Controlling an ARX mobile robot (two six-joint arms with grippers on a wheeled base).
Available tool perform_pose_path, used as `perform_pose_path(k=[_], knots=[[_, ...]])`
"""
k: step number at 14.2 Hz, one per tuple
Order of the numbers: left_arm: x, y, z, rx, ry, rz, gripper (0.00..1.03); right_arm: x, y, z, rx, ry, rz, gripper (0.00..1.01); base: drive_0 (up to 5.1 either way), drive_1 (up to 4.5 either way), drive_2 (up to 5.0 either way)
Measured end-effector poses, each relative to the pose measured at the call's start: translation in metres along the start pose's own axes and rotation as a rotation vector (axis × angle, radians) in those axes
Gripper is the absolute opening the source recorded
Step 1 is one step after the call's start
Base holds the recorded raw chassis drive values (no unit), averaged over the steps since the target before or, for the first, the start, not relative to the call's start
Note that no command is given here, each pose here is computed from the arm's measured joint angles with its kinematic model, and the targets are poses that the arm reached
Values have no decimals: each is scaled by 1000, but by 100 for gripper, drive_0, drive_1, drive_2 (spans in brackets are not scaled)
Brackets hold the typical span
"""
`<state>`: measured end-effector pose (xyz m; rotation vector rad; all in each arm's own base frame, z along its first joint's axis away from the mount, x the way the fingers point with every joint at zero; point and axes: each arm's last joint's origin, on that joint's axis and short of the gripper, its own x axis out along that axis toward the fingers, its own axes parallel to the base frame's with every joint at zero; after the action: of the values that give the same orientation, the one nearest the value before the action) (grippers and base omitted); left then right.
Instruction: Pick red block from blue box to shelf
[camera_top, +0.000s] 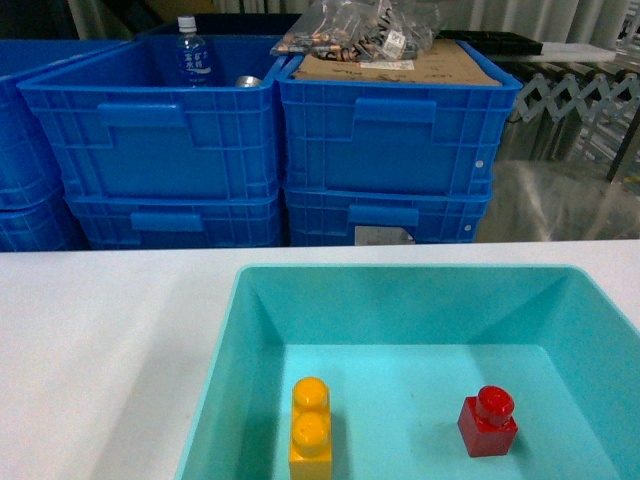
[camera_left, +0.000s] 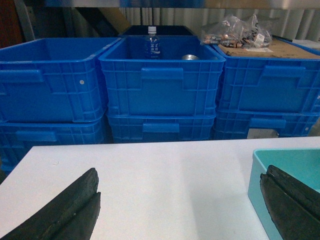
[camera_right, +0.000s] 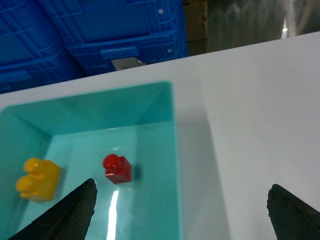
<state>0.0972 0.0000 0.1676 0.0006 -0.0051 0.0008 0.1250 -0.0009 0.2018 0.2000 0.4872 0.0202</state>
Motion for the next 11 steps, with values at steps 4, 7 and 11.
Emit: perform_pose_path(k=[4,7,11], knots=[[0,0,0,0,1,0,98,32,55,68,-32,-26,74,98,0,0,0],[0,0,0,0,1,0,98,71,94,59,-109,78,123,98,0,0,0],[0,0,0,0,1,0,98,123,119,17,-198,175,41,98,0,0,0]])
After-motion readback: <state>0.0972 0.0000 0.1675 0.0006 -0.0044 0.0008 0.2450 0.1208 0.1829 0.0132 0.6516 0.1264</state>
